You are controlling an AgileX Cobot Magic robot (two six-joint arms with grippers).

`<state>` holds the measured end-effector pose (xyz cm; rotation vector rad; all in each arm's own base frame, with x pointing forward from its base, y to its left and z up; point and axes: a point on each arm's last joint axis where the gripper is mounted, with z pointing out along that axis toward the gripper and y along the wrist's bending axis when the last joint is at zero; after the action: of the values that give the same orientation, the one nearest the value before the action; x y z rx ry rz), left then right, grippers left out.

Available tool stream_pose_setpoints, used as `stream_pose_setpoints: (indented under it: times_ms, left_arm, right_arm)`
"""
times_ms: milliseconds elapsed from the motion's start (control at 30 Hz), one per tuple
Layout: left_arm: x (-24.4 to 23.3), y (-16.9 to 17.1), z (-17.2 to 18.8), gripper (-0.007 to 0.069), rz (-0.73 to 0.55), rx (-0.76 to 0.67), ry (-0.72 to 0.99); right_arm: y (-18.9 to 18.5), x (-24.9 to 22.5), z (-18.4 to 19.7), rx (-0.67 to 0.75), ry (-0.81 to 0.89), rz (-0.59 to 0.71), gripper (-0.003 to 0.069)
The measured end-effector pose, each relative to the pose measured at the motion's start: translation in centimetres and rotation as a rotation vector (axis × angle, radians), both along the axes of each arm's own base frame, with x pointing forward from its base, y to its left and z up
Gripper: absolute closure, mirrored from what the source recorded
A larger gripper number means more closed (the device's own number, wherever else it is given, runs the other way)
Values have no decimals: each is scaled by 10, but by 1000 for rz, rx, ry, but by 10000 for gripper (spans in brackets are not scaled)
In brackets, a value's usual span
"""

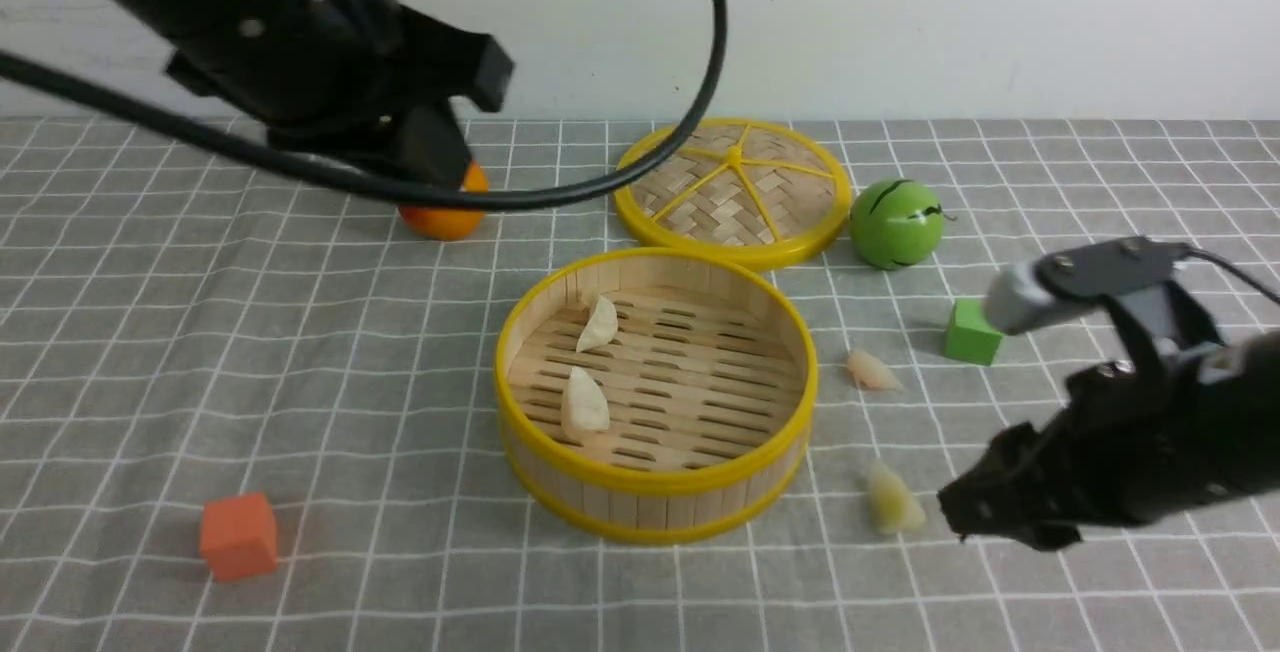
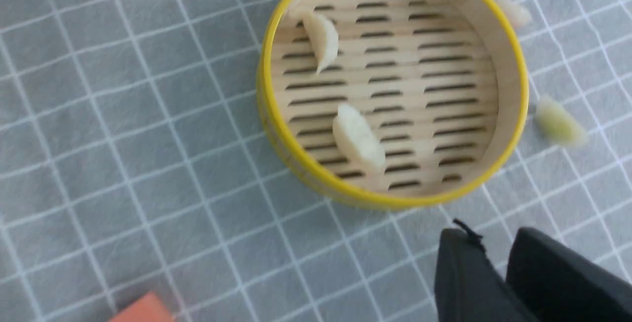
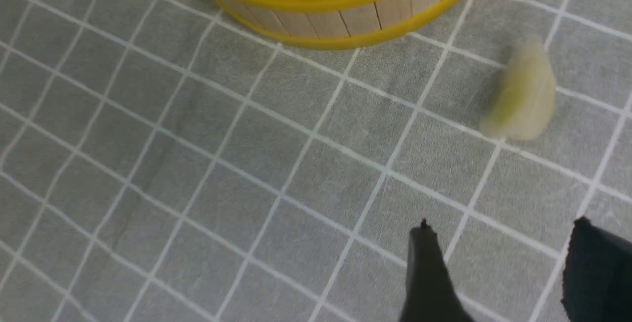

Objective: Put the dumplings into the steamer on the table with the grey tablecloth.
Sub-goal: 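Reach for and grasp a dumpling lying on the table beside the steamer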

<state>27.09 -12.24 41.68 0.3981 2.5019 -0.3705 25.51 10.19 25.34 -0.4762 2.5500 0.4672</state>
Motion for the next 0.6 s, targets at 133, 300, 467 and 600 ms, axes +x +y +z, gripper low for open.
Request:
stream_pose_setpoints:
  times_ms: [133,300,467,600]
  left_arm:
    - [-40,17,-1,623,30,-4,15]
    - [-91,39,-24,639,50,-12,-11]
    - [-127,61,-61,639,108,49,6]
    - [-150,82,-86,639,206,121,-15]
  right_arm:
    - [8,40,-20,-74,59,-15,244]
    - [17,76,-59,-115,163,-53,240]
    - [24,83,-87,-148,225,-39,352]
    - [24,85,-87,-160,221,-28,419]
